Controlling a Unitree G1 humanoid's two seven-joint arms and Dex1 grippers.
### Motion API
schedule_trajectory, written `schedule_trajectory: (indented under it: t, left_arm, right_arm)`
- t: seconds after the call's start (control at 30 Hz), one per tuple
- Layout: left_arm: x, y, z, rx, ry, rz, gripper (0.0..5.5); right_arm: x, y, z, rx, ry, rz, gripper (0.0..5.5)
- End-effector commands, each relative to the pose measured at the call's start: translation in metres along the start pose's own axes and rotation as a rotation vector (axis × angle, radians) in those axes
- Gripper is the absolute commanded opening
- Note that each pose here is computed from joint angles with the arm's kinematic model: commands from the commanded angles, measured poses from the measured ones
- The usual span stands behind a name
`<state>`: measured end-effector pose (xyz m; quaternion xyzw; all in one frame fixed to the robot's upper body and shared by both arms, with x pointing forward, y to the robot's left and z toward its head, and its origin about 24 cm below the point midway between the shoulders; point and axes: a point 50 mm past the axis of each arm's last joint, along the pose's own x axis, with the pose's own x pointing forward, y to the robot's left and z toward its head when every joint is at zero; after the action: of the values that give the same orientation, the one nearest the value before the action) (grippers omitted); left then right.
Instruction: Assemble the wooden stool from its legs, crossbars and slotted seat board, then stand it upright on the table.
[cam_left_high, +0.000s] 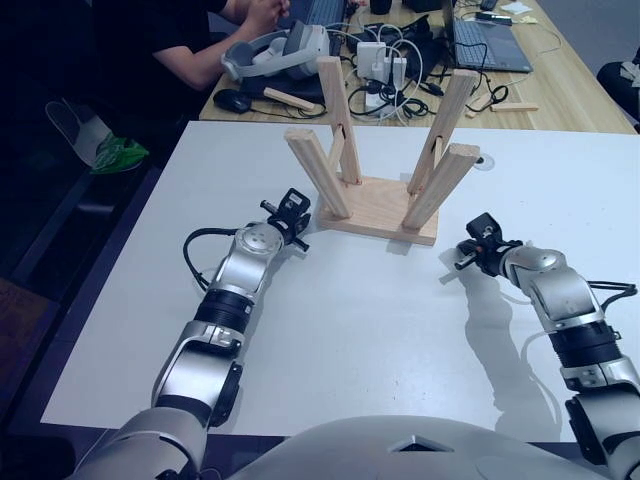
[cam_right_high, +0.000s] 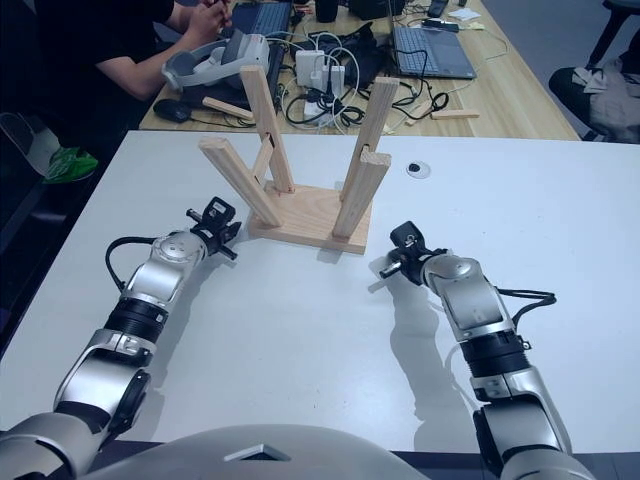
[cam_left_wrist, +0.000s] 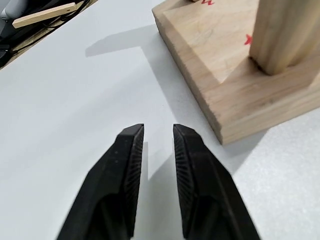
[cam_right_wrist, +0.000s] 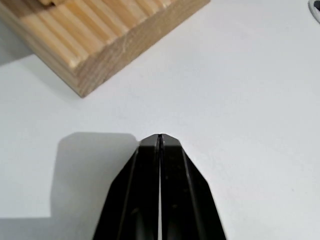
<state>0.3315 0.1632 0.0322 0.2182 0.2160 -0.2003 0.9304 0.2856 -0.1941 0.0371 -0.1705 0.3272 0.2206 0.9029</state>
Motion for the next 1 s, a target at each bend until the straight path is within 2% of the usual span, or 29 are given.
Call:
schedule_trajectory:
  t: [0.03,0.13,0.37,0.77,1.0]
  left_arm:
    - [0.005,0.0,0.005,-0.055,-0.005,-0.011,0.4]
    - [0.005,0.001,0.004,-0.066,0.014,-0.027,0.01]
    - [0.007,0.001,0.007,-0.071,0.033,-0.077,0.01]
    - [0.007,-0.005,0.009,-0.084,0.067,-0.221,0.01]
    - [0.002,-0.006,0.012,-0.08,0.056,-0.256,0.01]
  right_arm:
    - [0.006,-0.002,0.012,-0.005,-0.032,0.002,0.0]
    - [0.009,-0.005,0.017,-0.007,-0.044,-0.002,0.0]
    - [0.015,-0.005,0.025,0.037,-0.082,0.043,0.0]
    - [0.018,0.005,0.02,0.123,-0.078,0.152,0.0]
    - [0.008,0.014,0.02,0.159,-0.104,0.294,0.0]
